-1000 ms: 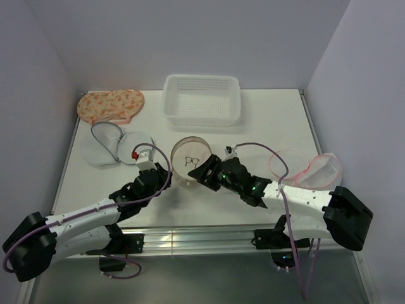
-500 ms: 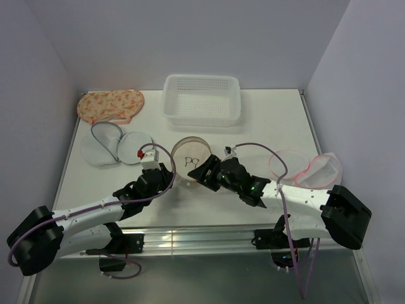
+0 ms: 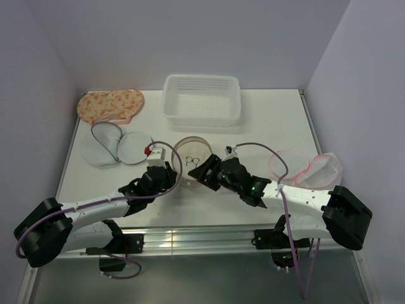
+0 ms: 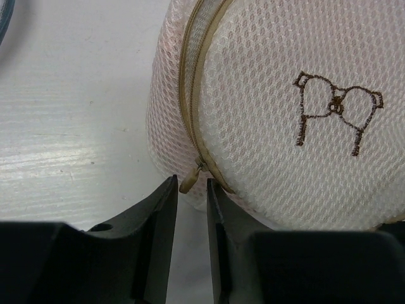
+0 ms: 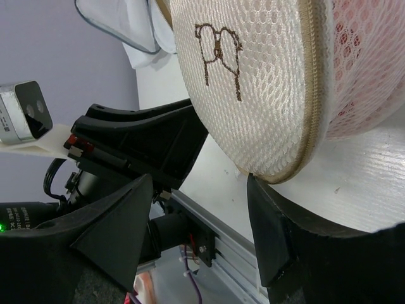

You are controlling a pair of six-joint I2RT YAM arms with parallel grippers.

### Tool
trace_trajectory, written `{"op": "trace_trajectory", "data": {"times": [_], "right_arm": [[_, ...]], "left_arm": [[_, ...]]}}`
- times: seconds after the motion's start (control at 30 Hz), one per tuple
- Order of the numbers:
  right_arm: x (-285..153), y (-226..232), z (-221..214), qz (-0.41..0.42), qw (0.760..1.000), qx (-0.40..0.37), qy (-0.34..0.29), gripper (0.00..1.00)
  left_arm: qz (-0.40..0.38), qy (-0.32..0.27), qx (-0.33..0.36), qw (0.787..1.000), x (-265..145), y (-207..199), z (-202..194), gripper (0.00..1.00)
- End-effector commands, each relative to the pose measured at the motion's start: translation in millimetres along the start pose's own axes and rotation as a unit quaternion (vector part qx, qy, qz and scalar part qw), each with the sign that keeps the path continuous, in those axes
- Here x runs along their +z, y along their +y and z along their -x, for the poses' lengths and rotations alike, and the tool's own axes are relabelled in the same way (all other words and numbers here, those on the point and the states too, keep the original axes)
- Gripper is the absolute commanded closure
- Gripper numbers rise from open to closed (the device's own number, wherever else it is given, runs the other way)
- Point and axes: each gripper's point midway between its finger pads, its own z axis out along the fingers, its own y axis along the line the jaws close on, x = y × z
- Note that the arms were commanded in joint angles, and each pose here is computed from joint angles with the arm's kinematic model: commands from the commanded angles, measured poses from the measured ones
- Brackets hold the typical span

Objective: Place the bra in the laundry bag and zip it closed

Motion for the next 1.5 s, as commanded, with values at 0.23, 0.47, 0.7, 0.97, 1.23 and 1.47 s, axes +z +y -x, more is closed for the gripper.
{"op": "trace_trajectory", "data": {"times": [0.23, 0.47, 0.7, 0.97, 1.23, 1.47], "right_arm": [[-4, 21, 11, 0.022, 0.999, -0.008, -0.022, 0.32], [-8, 17, -11, 0.025, 1.000, 0.014, -0.005, 0.31], [-2, 8, -27, 0.014, 0.998, 0.055, 0.011, 0.30], [3, -6, -20, -0.012, 0.996, 0.091, -0.017, 0.30], [10, -10, -1, -0.024, 0.993, 0.104, -0.054, 0.37], [17, -19, 17, -0.034, 0.991, 0.110, -0.070, 0.55]], "left_arm": [[-0.019, -0.034, 0.000, 0.999, 3, -20, 28, 0.90], [-0.039, -0.028, 0.000, 0.999, -5, -32, 32, 1.00], [-0.064, -0.013, -0.003, 0.998, -19, -47, 26, 1.00], [-0.093, 0.004, -0.009, 0.996, -35, -60, 21, 1.00], [-0.125, 0.019, -0.012, 0.992, -47, -73, 17, 1.00], [-0.131, 0.025, -0.014, 0.991, -55, -77, 15, 1.00]]}}
